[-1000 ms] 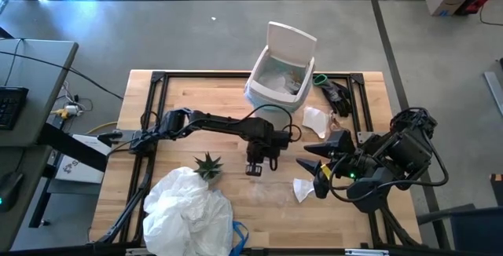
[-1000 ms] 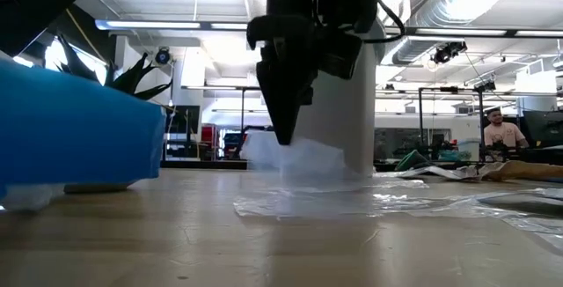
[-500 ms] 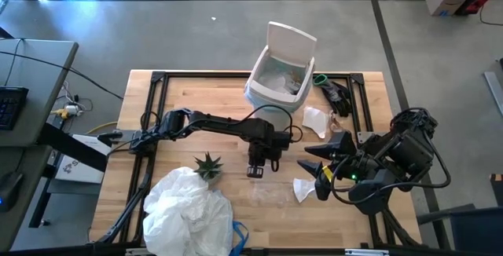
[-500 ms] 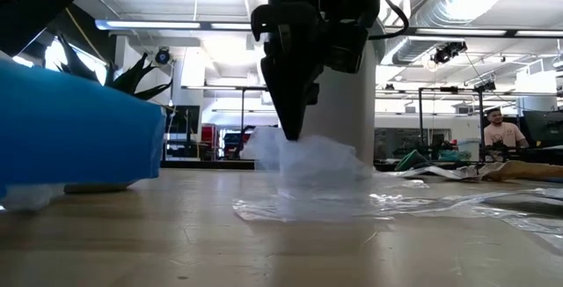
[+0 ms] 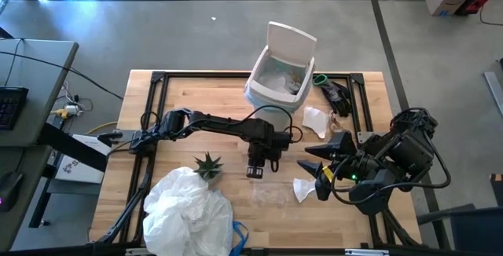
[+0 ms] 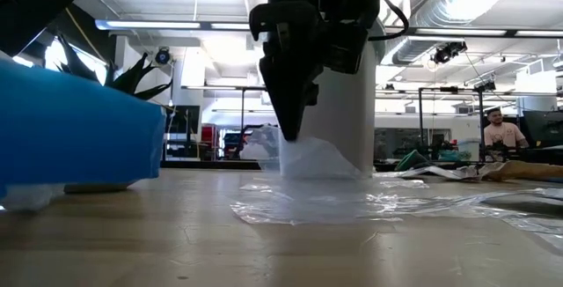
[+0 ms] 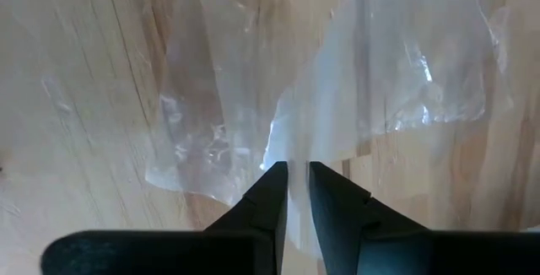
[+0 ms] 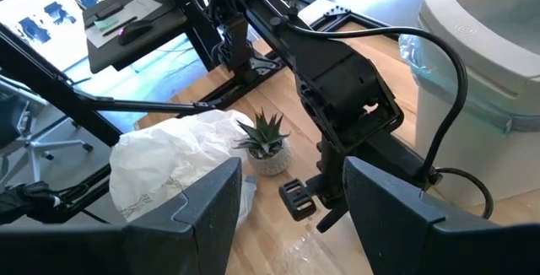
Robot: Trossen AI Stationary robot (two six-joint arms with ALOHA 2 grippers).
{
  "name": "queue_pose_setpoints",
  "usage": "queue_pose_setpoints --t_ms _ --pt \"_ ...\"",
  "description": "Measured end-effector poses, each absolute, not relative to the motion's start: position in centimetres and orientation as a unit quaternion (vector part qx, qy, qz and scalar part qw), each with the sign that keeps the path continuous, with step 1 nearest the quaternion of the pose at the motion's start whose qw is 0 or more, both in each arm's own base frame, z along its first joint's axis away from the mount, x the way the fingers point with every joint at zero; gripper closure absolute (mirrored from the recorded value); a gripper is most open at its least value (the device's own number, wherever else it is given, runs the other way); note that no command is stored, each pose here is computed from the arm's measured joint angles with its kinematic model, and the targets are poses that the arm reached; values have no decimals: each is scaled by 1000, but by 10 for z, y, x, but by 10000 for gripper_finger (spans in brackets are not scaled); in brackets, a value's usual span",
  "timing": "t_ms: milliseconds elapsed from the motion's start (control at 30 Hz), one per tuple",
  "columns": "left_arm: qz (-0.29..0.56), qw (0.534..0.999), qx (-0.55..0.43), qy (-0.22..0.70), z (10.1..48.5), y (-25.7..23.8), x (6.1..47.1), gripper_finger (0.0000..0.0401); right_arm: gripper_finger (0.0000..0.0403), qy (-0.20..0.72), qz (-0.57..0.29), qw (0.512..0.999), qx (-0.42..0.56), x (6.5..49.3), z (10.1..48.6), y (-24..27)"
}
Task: Place trash/remove bag and relplace
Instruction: Put the transparent plastic into the trash bin
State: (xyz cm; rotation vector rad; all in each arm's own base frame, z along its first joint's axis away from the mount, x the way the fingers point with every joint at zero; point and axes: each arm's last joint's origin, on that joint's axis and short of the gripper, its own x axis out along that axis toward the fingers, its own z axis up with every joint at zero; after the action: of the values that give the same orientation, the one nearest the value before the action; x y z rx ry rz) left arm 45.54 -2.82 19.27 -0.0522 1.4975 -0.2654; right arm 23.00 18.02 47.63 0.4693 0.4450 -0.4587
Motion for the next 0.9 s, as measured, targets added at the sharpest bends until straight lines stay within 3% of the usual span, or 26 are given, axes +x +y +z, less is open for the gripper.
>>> queue_pose_setpoints --t_ms 200,467,700,900 --pt "-121 726 -13 677 193 -28 456 398 208 217 -223 922 229 230 476 180" --pt "-113 725 -7 679 194 -22 455 401 208 217 -223 922 228 230 476 180" --pt "-119 740 0 662 222 -25 446 401 208 222 -222 921 230 230 476 180" --pt "-107 759 10 642 244 -22 440 401 208 286 -223 898 250 230 463 183"
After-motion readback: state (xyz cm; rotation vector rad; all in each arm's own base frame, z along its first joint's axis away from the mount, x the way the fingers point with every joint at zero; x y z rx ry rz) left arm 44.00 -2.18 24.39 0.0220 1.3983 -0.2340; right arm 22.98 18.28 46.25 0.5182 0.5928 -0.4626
